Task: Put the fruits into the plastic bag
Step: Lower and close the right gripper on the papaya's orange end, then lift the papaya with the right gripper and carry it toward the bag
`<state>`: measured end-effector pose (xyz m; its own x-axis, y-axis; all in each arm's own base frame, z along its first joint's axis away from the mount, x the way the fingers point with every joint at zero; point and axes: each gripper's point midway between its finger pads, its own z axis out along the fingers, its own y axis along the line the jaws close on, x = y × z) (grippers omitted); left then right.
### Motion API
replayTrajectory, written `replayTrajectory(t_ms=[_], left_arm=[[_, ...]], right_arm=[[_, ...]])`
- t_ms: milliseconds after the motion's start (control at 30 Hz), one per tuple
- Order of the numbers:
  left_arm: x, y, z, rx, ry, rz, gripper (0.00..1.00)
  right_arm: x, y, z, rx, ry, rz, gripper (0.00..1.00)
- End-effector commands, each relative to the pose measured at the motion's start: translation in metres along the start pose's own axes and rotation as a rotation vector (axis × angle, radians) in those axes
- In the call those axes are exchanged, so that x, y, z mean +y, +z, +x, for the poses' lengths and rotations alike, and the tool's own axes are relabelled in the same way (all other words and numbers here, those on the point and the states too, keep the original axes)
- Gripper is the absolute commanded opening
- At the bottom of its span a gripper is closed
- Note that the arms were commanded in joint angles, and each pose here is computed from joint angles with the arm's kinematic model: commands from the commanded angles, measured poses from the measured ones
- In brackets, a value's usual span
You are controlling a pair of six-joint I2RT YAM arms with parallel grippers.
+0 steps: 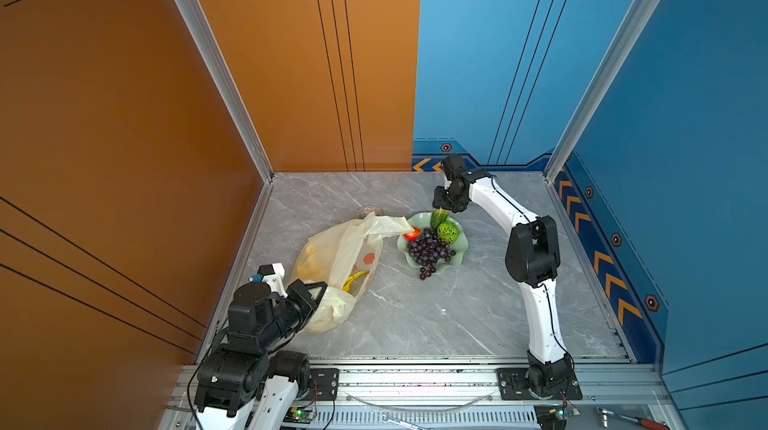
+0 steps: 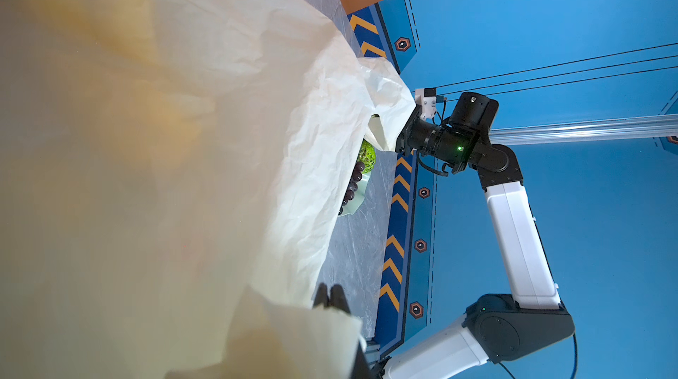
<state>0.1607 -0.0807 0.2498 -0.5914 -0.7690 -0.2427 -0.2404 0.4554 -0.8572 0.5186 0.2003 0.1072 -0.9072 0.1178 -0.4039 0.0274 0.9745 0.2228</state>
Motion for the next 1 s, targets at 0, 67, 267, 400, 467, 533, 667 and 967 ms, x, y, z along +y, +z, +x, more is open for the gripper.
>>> replayTrajectory(t_ms=[0, 67, 267, 400, 467, 533, 667, 967], left_arm=[[-0.005, -0.004, -0.002, -0.008, 0.025, -0.002, 0.00], [-0.006, -0.005, -0.003, -0.012, 0.027, 0.000, 0.00], [-0.005, -0.005, -0.002, -0.011, 0.027, -0.002, 0.00], [-0.005, -0.006, -0.002, -0.014, 0.027, 0.003, 0.00], [-0.005, -0.006, -0.002, -0.015, 0.028, 0.003, 0.00], [-0.005, -0.006, -0.002, -0.017, 0.028, 0.003, 0.00], [-0.004, -0.005, -0.003, -0.018, 0.028, -0.001, 0.00], [-0.004, -0.006, -0.004, -0.027, 0.032, 0.000, 0.00]], right_arm=[[-0.004, -0.010, -0.013, -0.048, 0.009, 0.020, 0.47], [-0.003, -0.014, -0.015, -0.059, 0.005, 0.020, 0.45], [0.000, -0.032, -0.023, -0.093, 0.003, 0.008, 0.41], [0.005, -0.064, -0.038, -0.160, 0.011, -0.021, 0.41], [0.008, -0.086, -0.046, -0.201, 0.020, -0.047, 0.41], [0.008, -0.102, -0.051, -0.223, 0.034, -0.073, 0.41], [0.012, -0.160, -0.059, -0.300, 0.067, -0.148, 0.41], [0.049, -0.265, -0.038, -0.420, 0.146, -0.443, 0.41]])
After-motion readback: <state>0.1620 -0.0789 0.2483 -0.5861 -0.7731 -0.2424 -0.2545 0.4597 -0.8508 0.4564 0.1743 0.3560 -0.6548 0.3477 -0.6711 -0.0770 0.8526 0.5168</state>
